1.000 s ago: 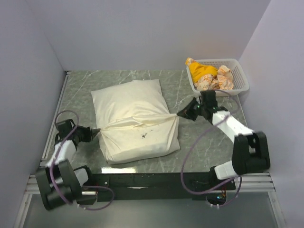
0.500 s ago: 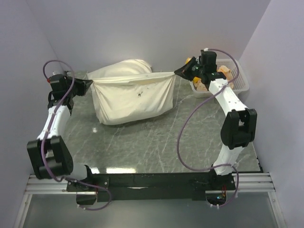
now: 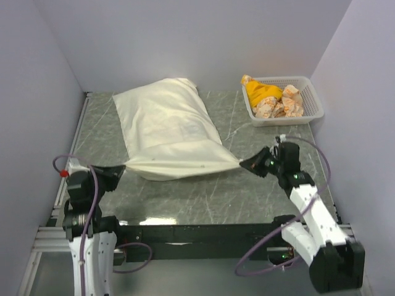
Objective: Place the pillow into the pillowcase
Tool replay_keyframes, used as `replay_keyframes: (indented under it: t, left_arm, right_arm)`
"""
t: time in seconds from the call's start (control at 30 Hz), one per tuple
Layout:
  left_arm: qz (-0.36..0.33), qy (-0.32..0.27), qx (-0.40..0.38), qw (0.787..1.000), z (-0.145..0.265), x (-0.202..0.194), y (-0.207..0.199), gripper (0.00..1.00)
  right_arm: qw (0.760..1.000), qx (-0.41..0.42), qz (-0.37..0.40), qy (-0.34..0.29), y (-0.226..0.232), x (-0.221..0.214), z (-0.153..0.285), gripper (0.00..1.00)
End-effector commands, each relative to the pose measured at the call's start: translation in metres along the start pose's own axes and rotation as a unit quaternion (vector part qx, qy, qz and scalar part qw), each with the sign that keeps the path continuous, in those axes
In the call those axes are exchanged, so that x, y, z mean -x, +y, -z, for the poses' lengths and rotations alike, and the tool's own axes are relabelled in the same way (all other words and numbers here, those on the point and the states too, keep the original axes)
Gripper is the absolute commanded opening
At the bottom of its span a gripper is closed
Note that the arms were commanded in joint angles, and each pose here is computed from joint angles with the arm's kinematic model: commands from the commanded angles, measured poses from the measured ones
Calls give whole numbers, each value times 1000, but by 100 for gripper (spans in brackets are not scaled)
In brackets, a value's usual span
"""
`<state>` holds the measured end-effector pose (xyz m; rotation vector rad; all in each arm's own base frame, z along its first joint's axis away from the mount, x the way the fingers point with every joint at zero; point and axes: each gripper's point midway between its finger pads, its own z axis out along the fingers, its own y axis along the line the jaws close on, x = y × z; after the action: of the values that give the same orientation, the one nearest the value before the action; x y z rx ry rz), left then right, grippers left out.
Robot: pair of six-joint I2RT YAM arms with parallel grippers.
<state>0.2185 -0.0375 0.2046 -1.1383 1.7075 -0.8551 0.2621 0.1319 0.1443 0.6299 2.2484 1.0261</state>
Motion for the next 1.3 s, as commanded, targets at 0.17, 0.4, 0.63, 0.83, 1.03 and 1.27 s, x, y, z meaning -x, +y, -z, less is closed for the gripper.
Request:
replay_keyframes:
  t: [0.17, 0.4, 0.63, 0.83, 1.03, 1.27]
  left_arm:
    - [-9, -47, 84, 995, 37, -7, 58, 70]
    - [-53, -92, 27, 994, 66, 17, 3, 88]
    - [-39, -58, 64, 996, 1, 21, 20, 56]
    - [-18, -30, 104, 994, -35, -1, 58, 53]
    - [-22, -47, 165, 985, -54, -10, 82, 59]
    - [-23, -48, 173, 983, -67, -25, 78, 66]
  right_arm:
    - [980, -131, 15, -150, -76, 3, 79, 37]
    - [983, -45, 48, -174, -29, 9, 94, 59]
    - [990, -52, 92, -95, 6, 2, 38, 61]
    - [988, -110, 104, -42, -23, -41, -22, 63]
    - [981, -171, 90, -20, -76, -72, -37, 65]
    - [979, -188, 73, -26, -109, -86, -27, 65]
